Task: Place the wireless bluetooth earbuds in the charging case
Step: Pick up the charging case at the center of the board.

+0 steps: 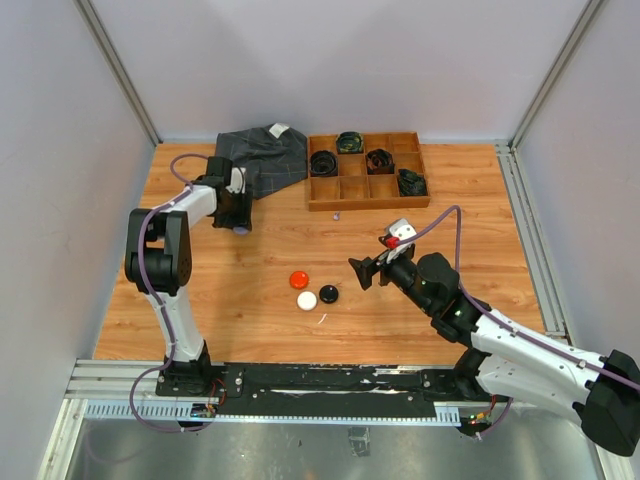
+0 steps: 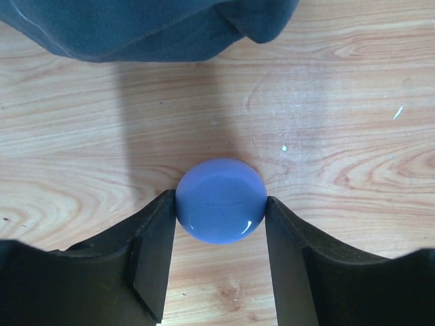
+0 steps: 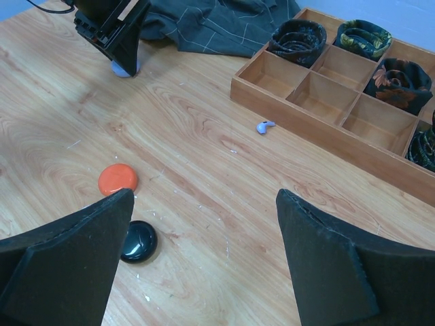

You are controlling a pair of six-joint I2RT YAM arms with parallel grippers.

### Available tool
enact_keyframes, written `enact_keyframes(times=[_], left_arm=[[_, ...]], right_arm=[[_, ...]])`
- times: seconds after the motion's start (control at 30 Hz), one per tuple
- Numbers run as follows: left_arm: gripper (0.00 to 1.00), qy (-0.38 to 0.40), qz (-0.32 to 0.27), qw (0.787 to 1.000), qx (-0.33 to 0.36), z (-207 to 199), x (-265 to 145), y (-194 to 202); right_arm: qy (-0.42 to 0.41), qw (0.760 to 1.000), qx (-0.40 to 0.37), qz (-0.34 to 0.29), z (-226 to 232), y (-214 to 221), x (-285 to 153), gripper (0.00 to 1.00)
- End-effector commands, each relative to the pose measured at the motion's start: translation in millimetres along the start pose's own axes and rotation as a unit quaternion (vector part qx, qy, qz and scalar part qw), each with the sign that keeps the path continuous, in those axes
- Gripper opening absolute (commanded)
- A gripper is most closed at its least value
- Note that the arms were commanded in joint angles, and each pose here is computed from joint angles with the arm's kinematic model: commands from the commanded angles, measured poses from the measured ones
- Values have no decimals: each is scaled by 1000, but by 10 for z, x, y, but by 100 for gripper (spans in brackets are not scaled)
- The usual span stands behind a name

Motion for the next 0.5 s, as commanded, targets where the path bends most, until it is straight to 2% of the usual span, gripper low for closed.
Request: enact_keyframes(times=[0.0, 0.1, 0.3, 0.47], left_arm=[[52, 14, 29, 999, -6, -186, 21, 223], [46, -6, 13, 1000, -8, -206, 9, 223], [38, 1, -65, 998, -8, -487, -100, 209], [39, 1, -137, 990, 10, -790, -252, 155]], right_arm=[[-4, 1000, -4, -12, 37, -87, -18, 87], [-6, 1000, -3, -7, 51, -88, -11, 87], [-6, 1000, -4, 12, 65, -65, 18, 87], [1, 999, -7, 38, 52, -21, 69, 87]])
Point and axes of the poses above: each gripper's point midway between its finger pads, its own x axis out along the fingers, its own z axis along the line the jaws close on, y = z × x, the point moved 2 cm from there along -x, back along the fingers, and after that the axes turned 11 degrees about x, right-handed, at the moved point
